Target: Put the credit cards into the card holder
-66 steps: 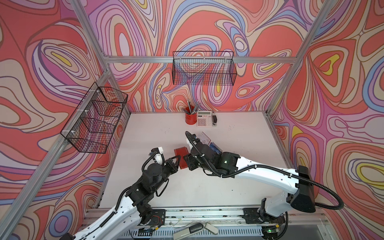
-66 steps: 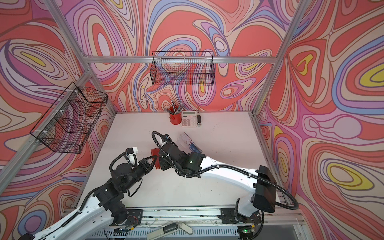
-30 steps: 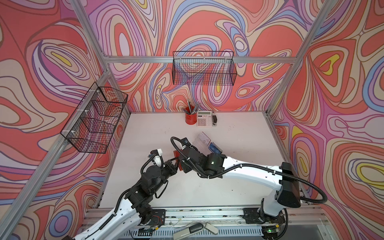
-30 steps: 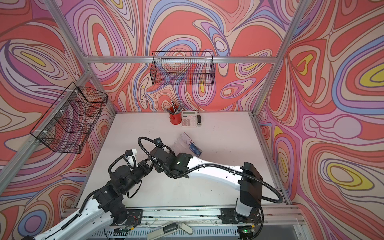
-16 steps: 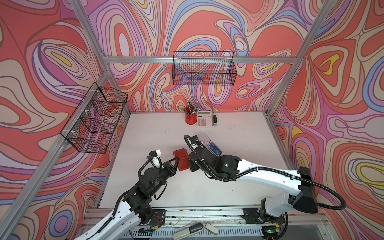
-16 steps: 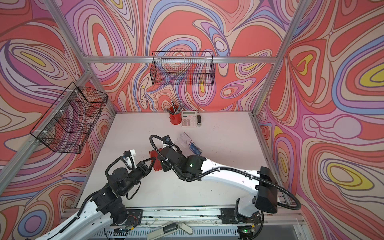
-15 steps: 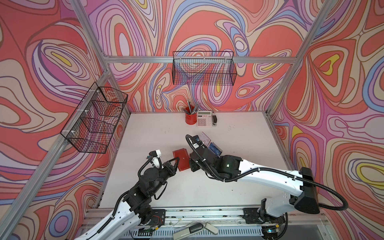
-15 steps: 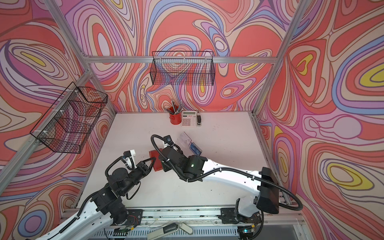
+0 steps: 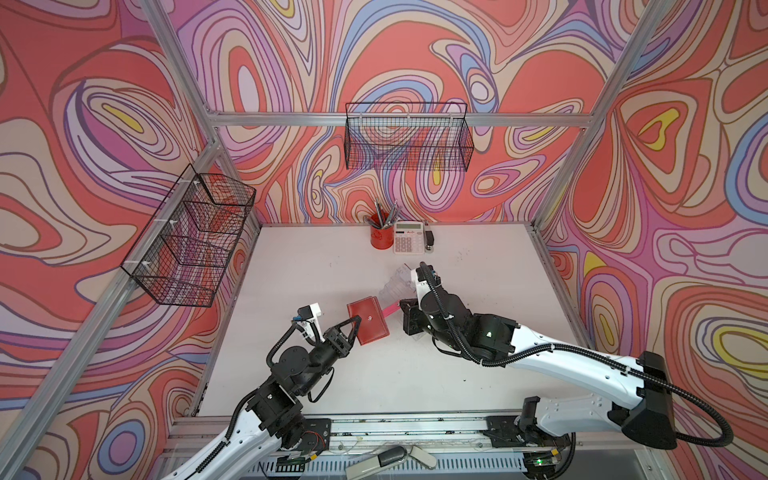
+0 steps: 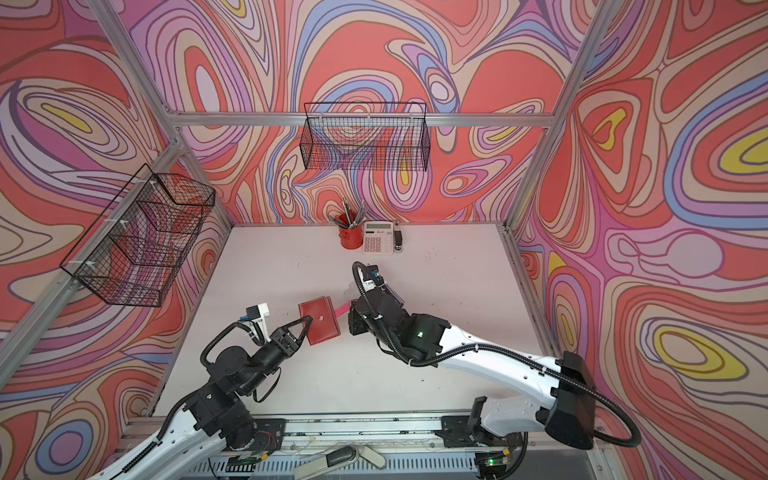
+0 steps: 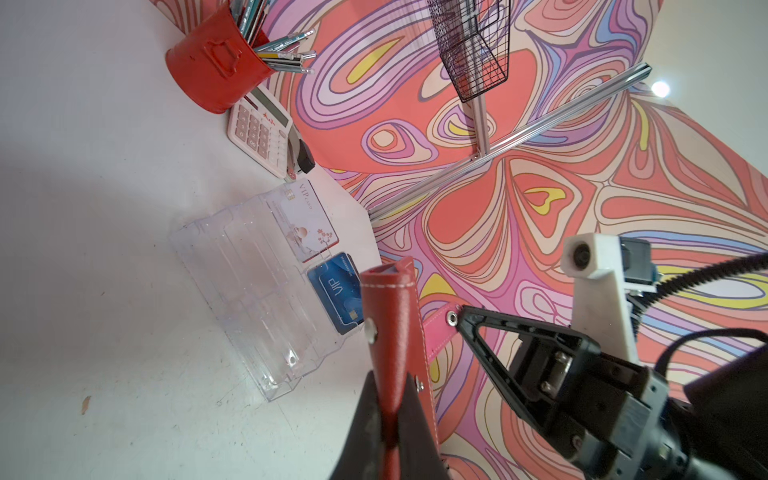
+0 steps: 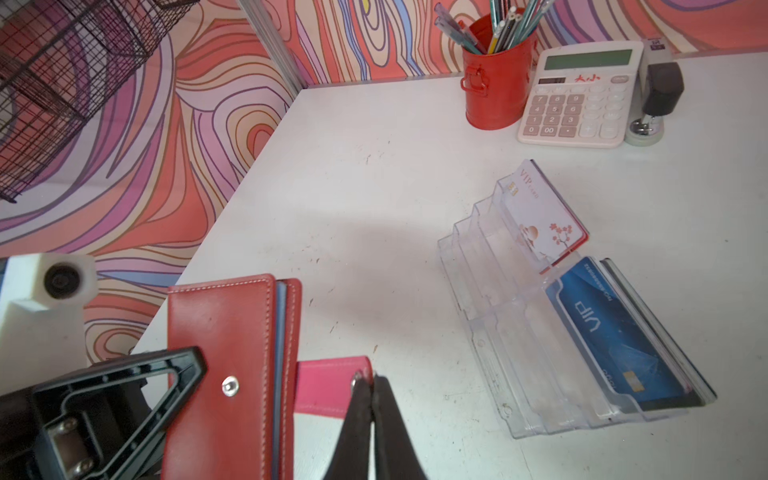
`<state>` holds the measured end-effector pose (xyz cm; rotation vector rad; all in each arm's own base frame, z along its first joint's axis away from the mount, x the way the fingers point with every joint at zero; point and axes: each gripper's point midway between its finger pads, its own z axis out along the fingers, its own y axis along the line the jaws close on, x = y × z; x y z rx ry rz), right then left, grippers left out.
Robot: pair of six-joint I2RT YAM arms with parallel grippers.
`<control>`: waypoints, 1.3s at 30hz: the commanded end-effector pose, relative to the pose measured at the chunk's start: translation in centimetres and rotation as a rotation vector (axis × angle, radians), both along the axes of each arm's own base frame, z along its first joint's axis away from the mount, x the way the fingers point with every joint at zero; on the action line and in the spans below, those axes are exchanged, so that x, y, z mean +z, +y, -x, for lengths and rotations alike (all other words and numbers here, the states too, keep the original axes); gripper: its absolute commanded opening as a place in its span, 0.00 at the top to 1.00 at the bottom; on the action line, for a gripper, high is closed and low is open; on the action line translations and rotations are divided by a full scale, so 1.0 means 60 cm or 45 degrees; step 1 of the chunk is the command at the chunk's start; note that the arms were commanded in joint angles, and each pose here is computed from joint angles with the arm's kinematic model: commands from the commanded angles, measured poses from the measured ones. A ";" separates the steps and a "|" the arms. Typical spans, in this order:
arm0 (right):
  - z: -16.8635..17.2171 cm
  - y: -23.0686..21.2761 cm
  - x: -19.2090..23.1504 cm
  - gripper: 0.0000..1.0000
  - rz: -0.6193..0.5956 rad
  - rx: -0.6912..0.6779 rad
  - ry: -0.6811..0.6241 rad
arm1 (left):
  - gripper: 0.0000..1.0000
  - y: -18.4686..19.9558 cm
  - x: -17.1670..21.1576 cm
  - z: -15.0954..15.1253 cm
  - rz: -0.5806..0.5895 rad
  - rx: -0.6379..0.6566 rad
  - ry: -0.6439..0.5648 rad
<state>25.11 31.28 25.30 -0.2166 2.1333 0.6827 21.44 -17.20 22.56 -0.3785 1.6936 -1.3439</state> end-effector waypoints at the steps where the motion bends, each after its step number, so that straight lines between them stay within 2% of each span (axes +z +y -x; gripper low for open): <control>1: -0.024 -0.029 0.030 1.00 -0.139 -0.084 -0.019 | 1.00 -0.010 0.020 0.001 0.068 -0.038 -0.065; 5: -0.028 -0.064 0.022 1.00 -0.164 -0.169 -0.017 | 1.00 -0.004 0.046 -0.027 0.087 0.057 -0.052; 9: -0.015 -0.071 0.006 1.00 -0.236 -0.183 0.047 | 1.00 0.000 0.117 -0.047 -0.185 0.112 -0.101; 10: -0.011 -0.067 0.003 1.00 -0.255 -0.175 0.073 | 1.00 -0.007 0.161 -0.043 -0.231 0.080 -0.167; 13: -0.005 -0.049 0.003 1.00 -0.284 -0.128 0.127 | 1.00 -0.033 0.207 -0.036 -0.319 -0.026 -0.286; 17: -0.015 -0.046 0.037 1.00 -0.266 -0.150 0.114 | 1.00 -0.052 0.207 -0.039 -0.254 -0.097 -0.379; 19: -0.032 -0.066 0.056 1.00 -0.226 -0.239 0.085 | 1.00 -0.056 0.193 -0.050 -0.228 -0.157 -0.369; 23: -0.071 -0.114 0.086 1.00 -0.221 -0.373 -0.017 | 1.00 -0.037 0.140 -0.091 -0.077 -0.229 -0.284; 25: -0.078 -0.123 0.095 1.00 -0.222 -0.376 -0.094 | 1.00 -0.035 0.130 -0.103 -0.061 -0.279 -0.284; 30: -0.082 -0.162 0.056 1.00 -0.157 -0.474 -0.181 | 1.00 -0.057 0.130 -0.111 -0.021 -0.386 -0.308; 33: -0.076 -0.168 0.042 0.75 -0.204 -0.467 -0.229 | 1.00 -0.063 0.131 -0.106 -0.025 -0.425 -0.307; 39: -0.010 -0.096 0.073 0.61 -0.517 0.007 -0.394 | 1.00 -0.046 0.126 -0.100 -0.066 -0.350 -0.318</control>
